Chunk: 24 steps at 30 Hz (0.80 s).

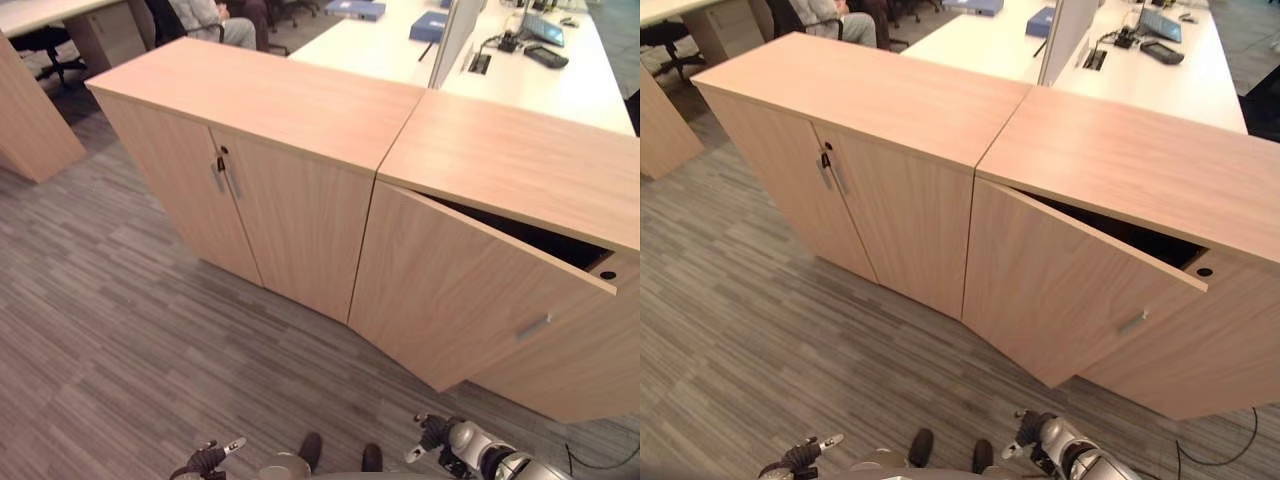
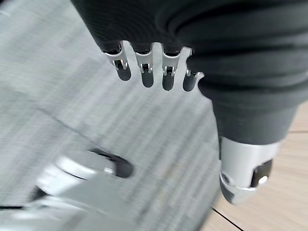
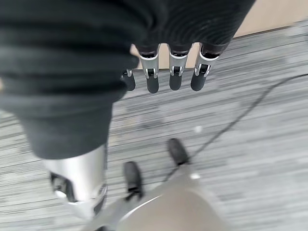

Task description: Put the empty folder in the office cabinet

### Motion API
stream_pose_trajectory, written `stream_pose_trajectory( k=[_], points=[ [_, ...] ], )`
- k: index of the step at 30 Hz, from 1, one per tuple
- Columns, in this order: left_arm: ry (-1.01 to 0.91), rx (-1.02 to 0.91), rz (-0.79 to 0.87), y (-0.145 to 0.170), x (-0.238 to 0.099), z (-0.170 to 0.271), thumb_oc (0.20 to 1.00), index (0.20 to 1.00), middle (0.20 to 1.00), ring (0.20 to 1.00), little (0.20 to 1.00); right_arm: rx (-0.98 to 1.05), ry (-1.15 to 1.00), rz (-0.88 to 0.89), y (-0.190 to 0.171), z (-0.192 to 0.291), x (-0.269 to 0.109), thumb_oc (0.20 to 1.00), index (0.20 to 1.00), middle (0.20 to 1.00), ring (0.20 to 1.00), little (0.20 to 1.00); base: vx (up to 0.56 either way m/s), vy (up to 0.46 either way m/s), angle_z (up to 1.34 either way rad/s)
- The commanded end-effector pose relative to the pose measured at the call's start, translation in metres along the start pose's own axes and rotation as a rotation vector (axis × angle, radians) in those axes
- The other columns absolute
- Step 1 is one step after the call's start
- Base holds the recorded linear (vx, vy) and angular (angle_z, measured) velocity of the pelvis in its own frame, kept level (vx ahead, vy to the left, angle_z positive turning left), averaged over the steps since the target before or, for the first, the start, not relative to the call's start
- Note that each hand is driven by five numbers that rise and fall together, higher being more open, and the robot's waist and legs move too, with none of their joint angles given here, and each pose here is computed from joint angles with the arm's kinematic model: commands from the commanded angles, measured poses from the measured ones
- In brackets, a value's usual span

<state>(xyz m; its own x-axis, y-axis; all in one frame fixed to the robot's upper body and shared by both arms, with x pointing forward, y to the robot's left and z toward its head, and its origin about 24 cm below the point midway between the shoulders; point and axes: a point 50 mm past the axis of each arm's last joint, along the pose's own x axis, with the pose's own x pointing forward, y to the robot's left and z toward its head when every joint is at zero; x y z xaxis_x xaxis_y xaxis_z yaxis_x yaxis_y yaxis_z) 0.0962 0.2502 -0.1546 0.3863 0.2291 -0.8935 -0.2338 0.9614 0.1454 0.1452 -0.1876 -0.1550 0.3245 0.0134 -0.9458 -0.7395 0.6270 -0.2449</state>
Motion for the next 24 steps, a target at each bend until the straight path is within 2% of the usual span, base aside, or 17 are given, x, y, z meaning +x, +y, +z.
stream_pose_trajectory(
  k=[1,5,6,11,20,24],
  points=[
    [-0.083,0.011,-0.027,-0.003,0.003,0.027,1.0,1.0,1.0,1.0,1.0,0.001,0.061,-0.009,-0.005,-0.014,-0.001,1.0,1.0,1.0,1.0,1.0,0.05,0.11,-0.02],
    [-0.11,0.1,-0.073,-0.013,0.004,0.036,1.0,1.0,1.0,1.0,1.0,0.002,0.06,-0.001,-0.001,-0.013,-0.001,1.0,1.0,1.0,1.0,1.0,0.02,0.099,-0.04],
    [-0.108,0.226,-0.105,-0.021,0.004,0.036,1.0,1.0,1.0,1.0,1.0,-0.006,0.059,0.009,0.003,-0.013,0.0,1.0,1.0,1.0,1.0,1.0,0.01,0.097,-0.09],
    [-0.117,0.433,-0.157,-0.031,0.003,0.033,1.0,1.0,1.0,1.0,1.0,-0.021,0.051,0.005,0.002,-0.014,-0.001,1.0,1.0,1.0,1.0,1.0,0.02,0.105,-0.24],
    [-0.227,0.6,-0.108,-0.024,0.001,0.05,1.0,1.0,1.0,1.0,1.0,0.102,0.055,-0.035,-0.001,-0.03,-0.004,1.0,1.0,1.0,1.0,1.0,-0.03,0.073,-0.18],
    [-0.219,0.666,-0.101,-0.023,0.001,0.045,1.0,1.0,1.0,1.0,1.0,0.179,0.097,-0.033,0.008,-0.048,-0.006,1.0,1.0,1.0,1.0,1.0,-0.02,0.04,-0.12]
  ],
)
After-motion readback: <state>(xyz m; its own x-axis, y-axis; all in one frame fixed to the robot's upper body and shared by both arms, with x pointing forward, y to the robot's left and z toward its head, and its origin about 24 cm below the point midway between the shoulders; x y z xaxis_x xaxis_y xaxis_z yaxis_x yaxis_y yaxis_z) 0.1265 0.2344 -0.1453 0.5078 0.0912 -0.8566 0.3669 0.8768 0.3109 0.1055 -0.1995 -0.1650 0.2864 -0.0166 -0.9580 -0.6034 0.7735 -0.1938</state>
